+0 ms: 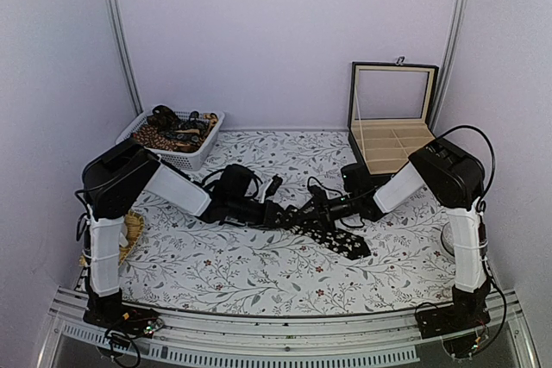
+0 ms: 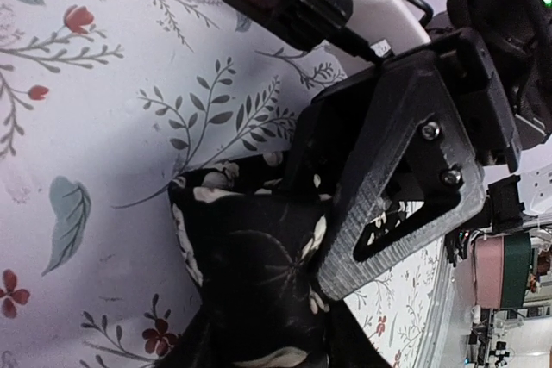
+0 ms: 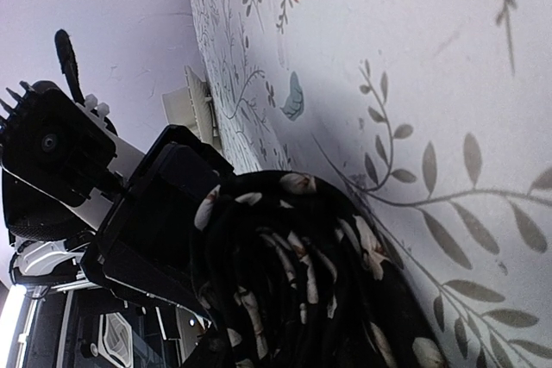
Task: Roll the ties
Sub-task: Roll the tie at the center of the board.
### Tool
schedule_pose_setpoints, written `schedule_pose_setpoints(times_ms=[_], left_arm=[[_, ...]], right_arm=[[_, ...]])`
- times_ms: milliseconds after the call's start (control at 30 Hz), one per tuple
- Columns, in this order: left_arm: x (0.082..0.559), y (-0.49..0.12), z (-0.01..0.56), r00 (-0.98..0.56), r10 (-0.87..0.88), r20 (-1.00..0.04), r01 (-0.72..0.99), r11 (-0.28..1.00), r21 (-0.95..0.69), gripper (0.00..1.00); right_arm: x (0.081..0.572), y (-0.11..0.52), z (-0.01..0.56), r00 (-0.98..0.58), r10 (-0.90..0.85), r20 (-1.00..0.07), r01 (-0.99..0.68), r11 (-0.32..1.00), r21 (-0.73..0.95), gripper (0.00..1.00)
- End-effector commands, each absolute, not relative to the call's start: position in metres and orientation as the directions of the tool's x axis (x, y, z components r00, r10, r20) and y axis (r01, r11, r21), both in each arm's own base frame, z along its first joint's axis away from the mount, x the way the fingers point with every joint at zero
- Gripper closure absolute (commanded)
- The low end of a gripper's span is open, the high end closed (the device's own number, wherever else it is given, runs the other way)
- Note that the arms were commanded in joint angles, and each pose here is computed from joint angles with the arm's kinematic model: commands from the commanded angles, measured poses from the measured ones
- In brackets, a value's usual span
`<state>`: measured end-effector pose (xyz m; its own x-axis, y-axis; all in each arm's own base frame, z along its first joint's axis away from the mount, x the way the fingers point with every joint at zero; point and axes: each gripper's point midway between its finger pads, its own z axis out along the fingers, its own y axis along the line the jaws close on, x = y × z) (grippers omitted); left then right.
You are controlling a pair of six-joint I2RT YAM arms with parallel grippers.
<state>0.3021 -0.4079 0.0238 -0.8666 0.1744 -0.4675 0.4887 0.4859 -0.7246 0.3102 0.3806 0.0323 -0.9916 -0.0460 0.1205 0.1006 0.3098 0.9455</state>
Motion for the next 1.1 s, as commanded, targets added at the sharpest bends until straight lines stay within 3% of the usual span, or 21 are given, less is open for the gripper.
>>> schedule_pose_setpoints(times_ms=[0,233,600,867,1067], left_arm=[[0.263,-0.398,-0.026,-0.904,0.283,-0.319,0.427,0.566,-0.706,0.75],[0.275,-0.391,-0.022,-0.899,0.27,-0.344,0.435,0.627,-0.646,0.98],[0.306,-0.361,-0.014,-0.863,0.279,-0.42,0.457,0.787,-0.416,0.98],[0.315,-0.358,-0.01,-0.854,0.285,-0.436,0.459,0.807,-0.372,0.98],[0.329,-0.355,-0.002,-0.834,0.318,-0.451,0.469,0.839,-0.275,0.98]], right_arm=[[0.296,0.369,-0.028,-0.969,0.016,0.248,0.23,0.438,0.869,0.71],[0.301,0.364,-0.015,-0.981,0.037,0.192,0.186,0.47,0.863,0.59],[0.304,0.337,0.058,-0.997,0.049,-0.063,-0.024,0.57,0.821,0.45],[0.302,0.304,0.078,-0.97,0.036,-0.24,-0.149,0.692,0.706,0.45],[0.311,0.277,0.051,-0.952,0.004,-0.306,-0.171,0.821,0.544,0.51]])
